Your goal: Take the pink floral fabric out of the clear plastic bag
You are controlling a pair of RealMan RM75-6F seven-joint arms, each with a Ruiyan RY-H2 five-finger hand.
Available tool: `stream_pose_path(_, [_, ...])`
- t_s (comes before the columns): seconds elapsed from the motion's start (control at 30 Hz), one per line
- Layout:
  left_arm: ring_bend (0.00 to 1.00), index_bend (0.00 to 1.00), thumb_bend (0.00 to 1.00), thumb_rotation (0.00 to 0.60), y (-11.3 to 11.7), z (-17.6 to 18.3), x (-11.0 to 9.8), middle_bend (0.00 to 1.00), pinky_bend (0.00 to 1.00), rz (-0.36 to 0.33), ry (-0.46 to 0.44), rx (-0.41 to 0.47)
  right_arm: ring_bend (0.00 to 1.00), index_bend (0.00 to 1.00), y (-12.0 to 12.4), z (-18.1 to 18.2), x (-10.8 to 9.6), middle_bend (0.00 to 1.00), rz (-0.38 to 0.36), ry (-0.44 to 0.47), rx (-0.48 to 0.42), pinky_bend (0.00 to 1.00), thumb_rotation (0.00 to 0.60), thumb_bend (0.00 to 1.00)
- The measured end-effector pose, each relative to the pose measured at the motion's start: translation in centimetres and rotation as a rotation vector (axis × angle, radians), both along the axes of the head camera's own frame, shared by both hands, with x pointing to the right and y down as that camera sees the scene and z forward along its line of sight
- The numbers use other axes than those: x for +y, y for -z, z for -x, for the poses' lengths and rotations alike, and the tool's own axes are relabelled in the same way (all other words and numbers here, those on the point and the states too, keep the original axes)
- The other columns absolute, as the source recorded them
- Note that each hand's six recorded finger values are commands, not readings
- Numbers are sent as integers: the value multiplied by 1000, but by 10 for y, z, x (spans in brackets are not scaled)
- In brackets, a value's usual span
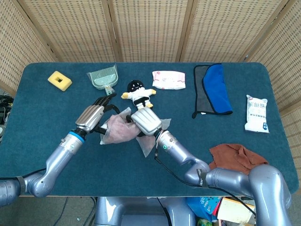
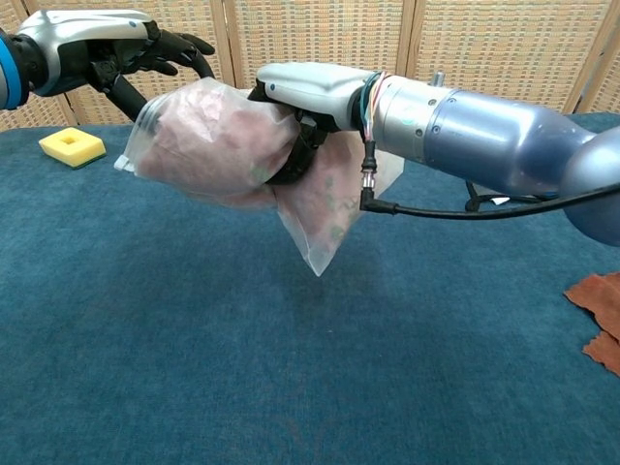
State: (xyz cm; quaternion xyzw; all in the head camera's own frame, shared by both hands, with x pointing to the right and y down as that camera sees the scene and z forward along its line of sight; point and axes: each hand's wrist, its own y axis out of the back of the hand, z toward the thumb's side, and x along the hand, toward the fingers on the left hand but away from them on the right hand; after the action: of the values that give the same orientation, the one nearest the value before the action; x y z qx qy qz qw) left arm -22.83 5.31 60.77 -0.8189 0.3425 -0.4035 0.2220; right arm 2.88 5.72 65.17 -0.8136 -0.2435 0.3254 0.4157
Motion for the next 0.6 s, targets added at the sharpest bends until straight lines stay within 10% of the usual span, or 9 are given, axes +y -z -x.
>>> stream_pose_path(0.6, [0, 381, 176, 600, -6, 10, 3, 0, 0, 29, -24, -26, 677, 600, -4, 1, 2, 635, -3, 1, 37, 883, 600, 843])
